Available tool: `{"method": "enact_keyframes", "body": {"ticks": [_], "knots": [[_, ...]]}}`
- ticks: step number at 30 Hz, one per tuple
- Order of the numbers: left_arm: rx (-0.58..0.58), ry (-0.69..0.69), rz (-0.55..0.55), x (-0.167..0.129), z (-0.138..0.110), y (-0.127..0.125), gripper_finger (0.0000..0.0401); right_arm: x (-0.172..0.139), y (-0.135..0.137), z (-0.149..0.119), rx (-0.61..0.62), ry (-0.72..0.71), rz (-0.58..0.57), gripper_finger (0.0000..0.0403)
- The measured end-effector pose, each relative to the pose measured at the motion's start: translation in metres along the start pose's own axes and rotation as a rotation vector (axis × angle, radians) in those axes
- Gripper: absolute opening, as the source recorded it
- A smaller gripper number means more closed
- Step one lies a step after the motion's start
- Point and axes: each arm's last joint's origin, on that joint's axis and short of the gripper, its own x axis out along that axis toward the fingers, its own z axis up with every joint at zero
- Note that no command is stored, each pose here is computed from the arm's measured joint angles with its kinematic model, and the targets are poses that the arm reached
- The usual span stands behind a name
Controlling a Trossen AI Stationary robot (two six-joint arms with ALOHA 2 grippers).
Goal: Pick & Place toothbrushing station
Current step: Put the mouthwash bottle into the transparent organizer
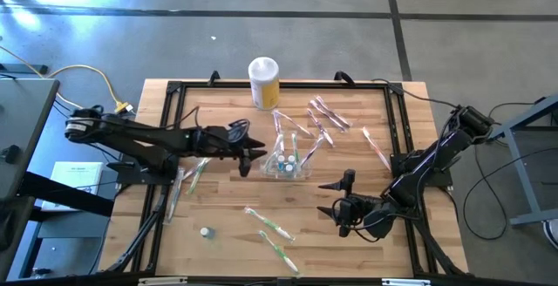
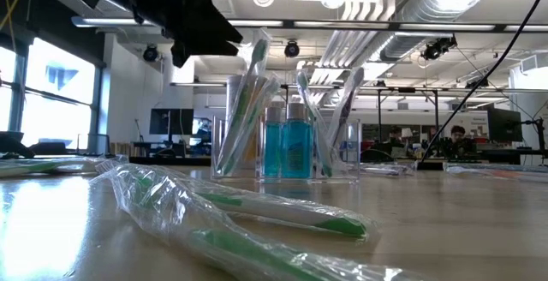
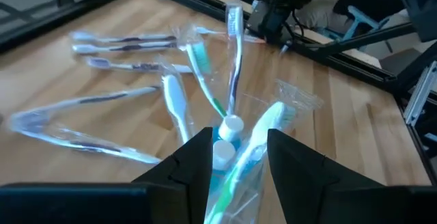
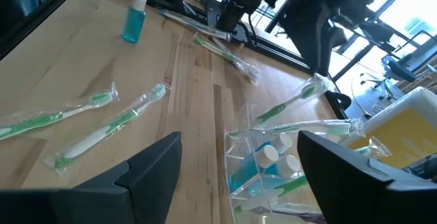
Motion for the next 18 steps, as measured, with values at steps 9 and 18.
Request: {"method": "enact_keyframes", "body": {"ticks": [9, 18], "knots": [[0.158, 0.192, -0.063, -0.038, -0.001, -0.024, 0.0136, 0.0, 0.0, -0.002, -0.012, 0.018, -0.001, 0.0283], [0.107, 0.38, -0.095, -0.058, 0.003, -0.071, 0.0136, 0.001, -0.001, -0.002, -0.007, 0.018, -0.006, 0.0283]]}}
